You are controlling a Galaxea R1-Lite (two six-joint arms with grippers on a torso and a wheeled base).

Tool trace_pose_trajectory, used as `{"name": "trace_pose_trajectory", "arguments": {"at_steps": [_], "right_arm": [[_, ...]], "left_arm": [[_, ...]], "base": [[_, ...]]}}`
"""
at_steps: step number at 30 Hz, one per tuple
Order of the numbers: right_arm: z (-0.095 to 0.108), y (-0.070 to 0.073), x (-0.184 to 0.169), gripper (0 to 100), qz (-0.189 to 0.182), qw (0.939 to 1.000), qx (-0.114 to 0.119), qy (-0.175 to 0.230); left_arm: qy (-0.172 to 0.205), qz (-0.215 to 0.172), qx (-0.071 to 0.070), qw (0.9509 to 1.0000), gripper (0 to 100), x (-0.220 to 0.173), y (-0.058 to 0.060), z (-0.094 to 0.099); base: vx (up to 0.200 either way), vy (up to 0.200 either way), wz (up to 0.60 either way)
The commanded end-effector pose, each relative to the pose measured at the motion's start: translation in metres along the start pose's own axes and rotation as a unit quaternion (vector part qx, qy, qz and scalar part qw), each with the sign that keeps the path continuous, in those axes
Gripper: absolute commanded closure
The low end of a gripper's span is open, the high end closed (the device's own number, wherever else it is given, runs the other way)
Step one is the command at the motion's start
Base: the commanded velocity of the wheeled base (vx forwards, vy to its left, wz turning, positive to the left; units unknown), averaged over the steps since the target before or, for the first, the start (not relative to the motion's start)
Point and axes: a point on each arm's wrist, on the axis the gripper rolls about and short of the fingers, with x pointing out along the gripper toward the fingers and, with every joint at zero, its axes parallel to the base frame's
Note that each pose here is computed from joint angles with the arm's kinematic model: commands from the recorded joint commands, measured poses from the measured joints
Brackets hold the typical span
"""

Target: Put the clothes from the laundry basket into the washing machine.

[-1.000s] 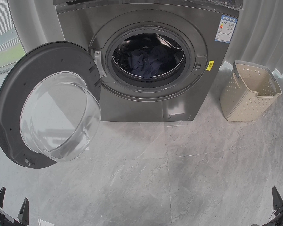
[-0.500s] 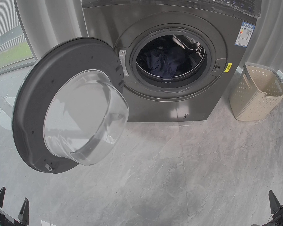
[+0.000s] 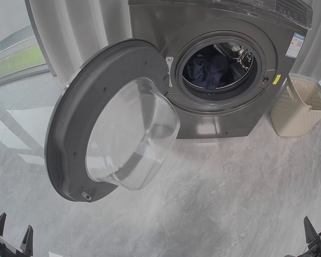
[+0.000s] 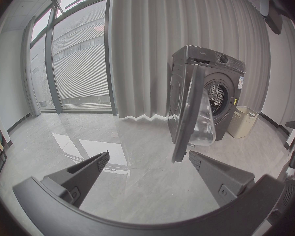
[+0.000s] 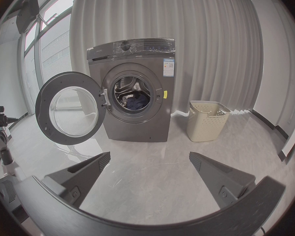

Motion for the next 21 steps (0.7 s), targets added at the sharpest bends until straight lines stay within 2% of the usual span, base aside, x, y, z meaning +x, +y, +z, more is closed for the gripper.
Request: {"name": "trace_pose_trajectory", "arguments": {"at_steps": [1,3,4,8,14,16,21], "right_arm": [[-0.0039,0.0001,0.0000,0,0.001,1.0000,-0.001,-0.001],[-0.0039,0.0001,0.0000,0,0.001,1.0000,-0.001,-0.001],[-0.0039,0.0001,0.0000,0,0.001,1.0000,-0.001,-0.001],[-0.0039,0.0001,0.0000,0,0.001,1.0000,-0.001,-0.001],[-0.0039,0.0001,0.0000,0,0.001,1.0000,-0.002,-0.001],[-0.0039,0.0001,0.0000,0,0.001,1.0000,-0.001,-0.001],[-0.0039,0.0001,0.0000,0,0.001,1.0000,-0.002,-0.001]], "left_arm": [[0.002,0.000,0.001,1.0000,0,0.0003,0.0001,-0.0052],[0.002,0.000,0.001,1.0000,0,0.0003,0.0001,-0.0052],[0.002,-0.001,0.006,1.0000,0,0.0003,-0.0001,-0.0052],[0.002,-0.004,0.005,1.0000,0,0.0003,-0.0002,-0.0052],[0.002,-0.004,0.001,1.0000,0,0.0003,-0.0001,-0.0052],[0.002,-0.003,0.005,1.0000,0,0.0003,-0.0001,-0.0052],[0.002,-0.002,0.004,1.0000,0,0.0003,-0.0001,-0.0052]], "base": [[0.000,0.000,0.00],[0.000,0.000,0.00],[0.000,0.000,0.00],[0.000,0.000,0.00],[-0.200,0.000,0.00],[0.000,0.000,0.00],[0.000,0.000,0.00]]}}
